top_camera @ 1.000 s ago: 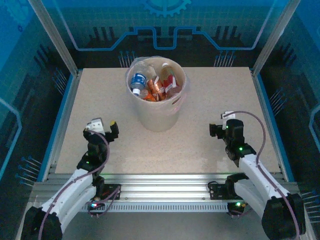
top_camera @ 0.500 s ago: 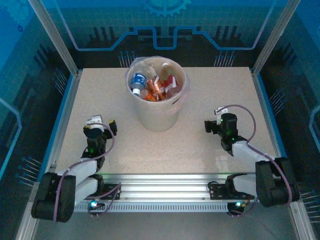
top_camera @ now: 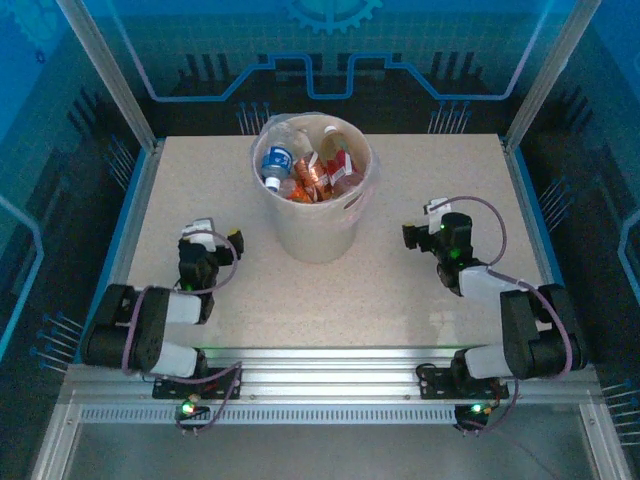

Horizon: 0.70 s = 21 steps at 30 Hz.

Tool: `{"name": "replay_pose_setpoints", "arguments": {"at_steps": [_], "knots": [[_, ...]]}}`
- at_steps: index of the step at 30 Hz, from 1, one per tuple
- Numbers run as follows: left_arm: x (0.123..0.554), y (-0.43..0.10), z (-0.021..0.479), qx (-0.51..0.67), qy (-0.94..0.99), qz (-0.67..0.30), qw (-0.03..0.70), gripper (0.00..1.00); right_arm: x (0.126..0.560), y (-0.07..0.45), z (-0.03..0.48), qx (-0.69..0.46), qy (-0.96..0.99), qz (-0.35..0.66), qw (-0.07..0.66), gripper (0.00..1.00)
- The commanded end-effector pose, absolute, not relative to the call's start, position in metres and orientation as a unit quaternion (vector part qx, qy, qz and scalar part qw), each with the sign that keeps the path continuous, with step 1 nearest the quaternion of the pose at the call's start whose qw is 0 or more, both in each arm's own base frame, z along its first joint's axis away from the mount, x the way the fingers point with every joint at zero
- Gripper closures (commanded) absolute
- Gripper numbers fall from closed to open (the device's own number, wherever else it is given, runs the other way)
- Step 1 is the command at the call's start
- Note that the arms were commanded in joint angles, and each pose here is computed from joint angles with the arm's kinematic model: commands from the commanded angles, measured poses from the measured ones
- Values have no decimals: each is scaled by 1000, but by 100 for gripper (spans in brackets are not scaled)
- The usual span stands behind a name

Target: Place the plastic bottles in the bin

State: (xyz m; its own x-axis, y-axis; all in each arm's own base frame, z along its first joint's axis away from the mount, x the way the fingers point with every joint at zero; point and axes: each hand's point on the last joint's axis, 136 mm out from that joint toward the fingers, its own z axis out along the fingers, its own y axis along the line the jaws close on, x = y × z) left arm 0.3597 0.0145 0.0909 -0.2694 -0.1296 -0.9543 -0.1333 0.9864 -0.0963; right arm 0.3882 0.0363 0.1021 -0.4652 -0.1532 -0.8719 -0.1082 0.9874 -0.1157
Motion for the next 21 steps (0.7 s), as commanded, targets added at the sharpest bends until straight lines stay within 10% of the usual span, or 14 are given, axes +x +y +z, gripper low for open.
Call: {"name": "replay_pose_setpoints", "arguments": {"at_steps": [1, 21], "knots": [[374, 9, 105, -64, 768, -16, 637, 1, 400, 37, 114, -80, 840, -9, 536, 0], [398, 0, 94, -39, 815, -27, 577, 1, 394, 41, 96, -97, 824, 39, 557, 0]]}}
